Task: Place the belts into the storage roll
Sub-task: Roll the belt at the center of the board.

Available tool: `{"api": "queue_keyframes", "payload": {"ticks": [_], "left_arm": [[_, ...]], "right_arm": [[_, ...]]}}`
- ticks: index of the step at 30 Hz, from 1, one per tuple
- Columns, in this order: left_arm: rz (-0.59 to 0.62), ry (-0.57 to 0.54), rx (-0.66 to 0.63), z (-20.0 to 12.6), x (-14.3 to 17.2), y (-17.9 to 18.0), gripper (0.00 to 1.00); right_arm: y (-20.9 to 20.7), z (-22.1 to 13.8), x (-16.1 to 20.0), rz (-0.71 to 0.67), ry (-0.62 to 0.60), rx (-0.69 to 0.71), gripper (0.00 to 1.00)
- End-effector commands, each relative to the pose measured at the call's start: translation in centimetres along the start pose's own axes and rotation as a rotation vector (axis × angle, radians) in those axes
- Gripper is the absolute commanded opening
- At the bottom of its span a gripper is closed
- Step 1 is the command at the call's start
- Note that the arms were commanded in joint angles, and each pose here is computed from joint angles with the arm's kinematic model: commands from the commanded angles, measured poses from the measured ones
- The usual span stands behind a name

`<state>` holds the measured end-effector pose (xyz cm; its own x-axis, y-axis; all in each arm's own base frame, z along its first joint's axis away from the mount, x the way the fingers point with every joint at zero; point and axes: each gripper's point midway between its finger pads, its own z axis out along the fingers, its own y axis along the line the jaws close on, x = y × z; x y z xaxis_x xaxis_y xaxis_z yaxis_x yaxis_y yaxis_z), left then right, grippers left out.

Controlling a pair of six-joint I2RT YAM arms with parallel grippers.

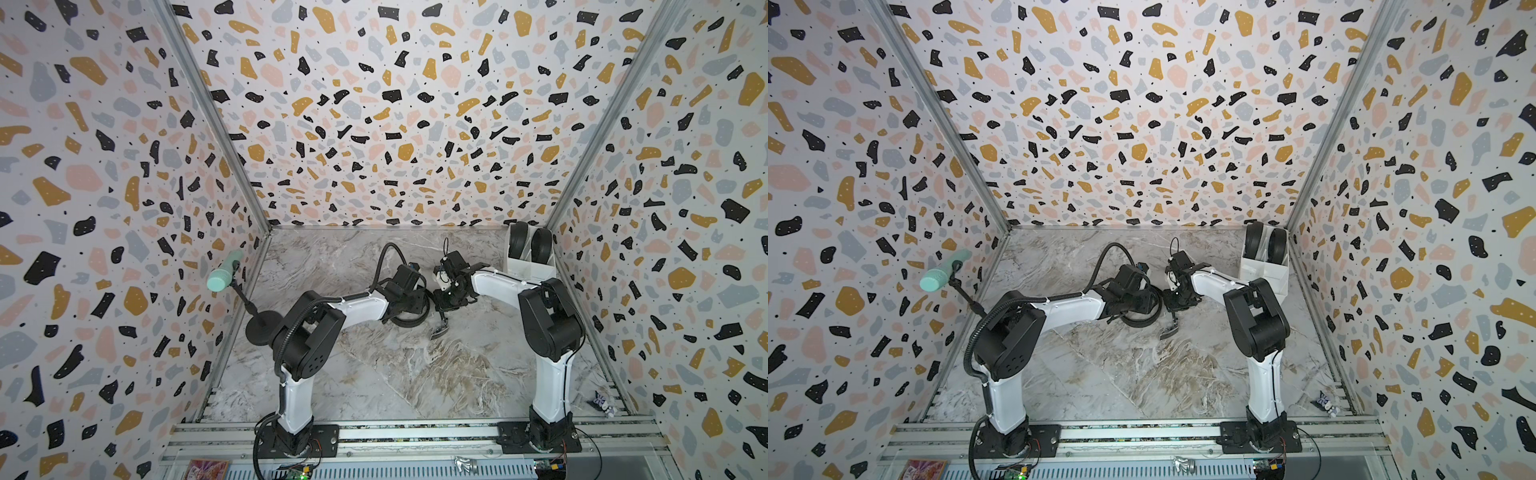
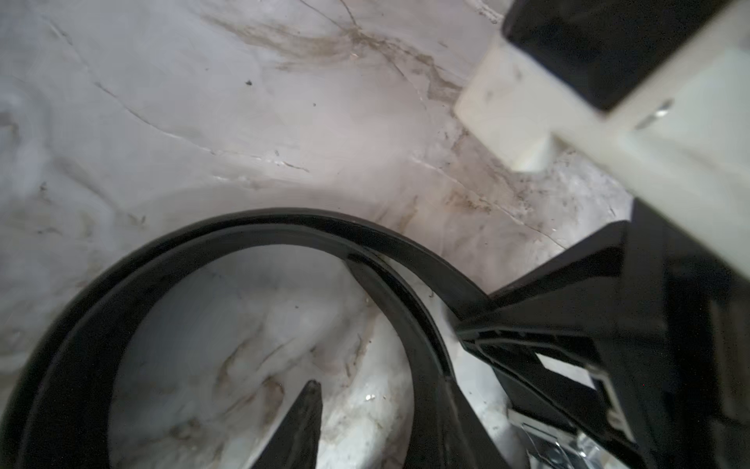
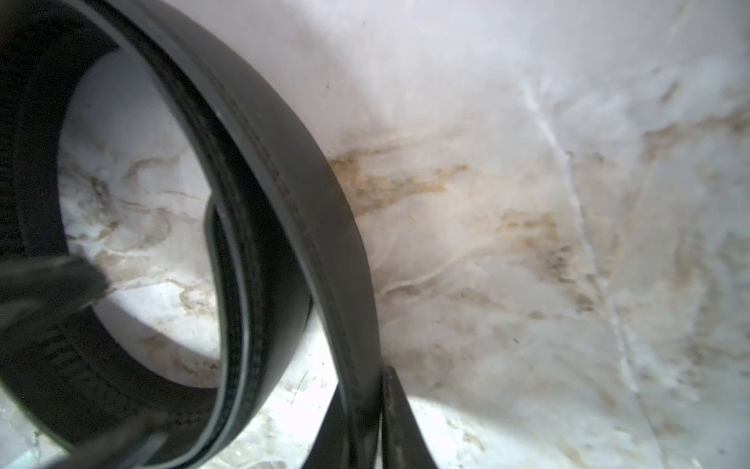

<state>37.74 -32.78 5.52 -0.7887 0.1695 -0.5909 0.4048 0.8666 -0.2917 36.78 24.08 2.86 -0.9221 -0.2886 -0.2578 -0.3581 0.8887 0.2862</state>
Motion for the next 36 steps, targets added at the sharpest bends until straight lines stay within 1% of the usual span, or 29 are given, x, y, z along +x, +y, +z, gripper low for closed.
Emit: {"api": "queue_keyframes", "payload": {"ticks": [1,4,10,13,17,21,31,36], "left_arm": [[-0.04,-0.038,0.032,0.4,-1.2,-0.8,0.41],[-0.05,-0.03,0.045,0.7,-1.0,-1.0,0.4],[-0.058,-0.009,0.031,1.0,-0.2,-0.6,0.4],[-0.072,-0.027,0.044,0.7,-0.5,-0.8,0.4],[-0.086,-0.056,0.06,-0.1,-1.1,-1.1,0.42],[-0.087,-0.052,0.07,-0.2,-1.3,-1.4,0.45],[-0.096,0.005,0.057,1.3,0.7,-1.1,0.46],[-0.106,0.028,0.024,1.8,1.7,-0.2,0.41]], "right_arm": [[0.0,-0.4,0.2,0.001,0.002,-0.006,0.14],[0.0,-0.3,0.2,0.002,0.004,-0.007,0.14],[-0.1,-0.3,0.3,0.003,0.004,-0.008,0.14],[-0.1,-0.2,0.4,0.003,0.005,-0.008,0.14],[-0.1,-0.2,0.5,0.004,0.008,-0.008,0.14],[-0.2,-0.2,0.5,0.005,0.007,-0.01,0.14],[-0.2,-0.2,0.5,0.004,0.008,-0.009,0.14],[-0.2,-0.2,0.6,0.005,0.009,-0.008,0.14]]}}
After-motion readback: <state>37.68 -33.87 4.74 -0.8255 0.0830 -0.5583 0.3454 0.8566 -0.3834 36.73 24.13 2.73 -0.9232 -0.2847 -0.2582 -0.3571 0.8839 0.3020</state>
